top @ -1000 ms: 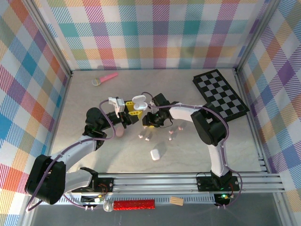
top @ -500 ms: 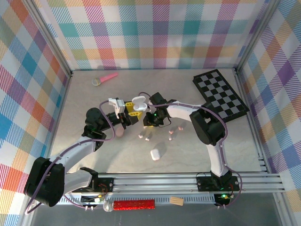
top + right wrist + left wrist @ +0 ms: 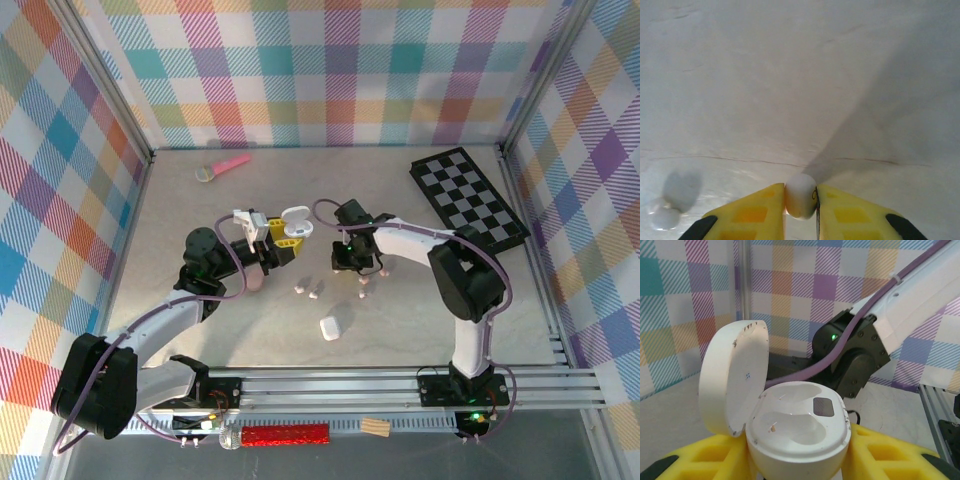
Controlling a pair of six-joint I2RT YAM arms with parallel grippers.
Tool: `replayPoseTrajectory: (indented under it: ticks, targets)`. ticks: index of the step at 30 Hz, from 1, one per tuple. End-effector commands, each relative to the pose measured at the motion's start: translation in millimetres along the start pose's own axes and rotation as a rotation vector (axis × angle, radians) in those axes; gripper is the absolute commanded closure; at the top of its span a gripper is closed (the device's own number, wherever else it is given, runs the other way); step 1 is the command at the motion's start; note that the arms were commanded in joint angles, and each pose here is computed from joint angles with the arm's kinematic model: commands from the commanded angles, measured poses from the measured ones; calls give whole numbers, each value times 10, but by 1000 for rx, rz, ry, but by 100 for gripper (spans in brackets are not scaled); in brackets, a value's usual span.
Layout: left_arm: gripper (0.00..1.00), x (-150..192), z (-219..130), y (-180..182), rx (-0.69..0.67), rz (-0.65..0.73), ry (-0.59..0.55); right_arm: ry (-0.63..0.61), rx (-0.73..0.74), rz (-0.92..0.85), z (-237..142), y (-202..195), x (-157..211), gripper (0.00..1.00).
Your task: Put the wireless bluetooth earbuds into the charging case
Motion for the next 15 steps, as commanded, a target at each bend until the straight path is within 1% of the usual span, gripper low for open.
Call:
replayPoseTrajectory:
  ticks: [1, 5, 10, 15]
  targets:
    - [57, -58, -24, 18, -11, 42, -13, -14, 109, -32, -104, -171, 43, 79]
    - [57, -57, -24, 18, -11, 42, -10, 4, 158, -45, -72, -254, 76, 78]
    - [57, -43, -19, 22, -10, 39, -4, 19, 142, -56, -40, -213, 63, 76]
    - [57, -39, -13, 26, -7, 36, -2, 10, 62, -57, -61, -90, 25, 66]
Point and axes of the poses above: each hand's point on the last joint's axis, 136 mm out from that joint toward the fingers, its own z axis out along the fingers, its own y axis along the line the jaws close on, x = y × z, the point moved 7 cm from there along -z, back along the fingers, and after that the axes turned 6 degrees about z, right-handed, at the moved point
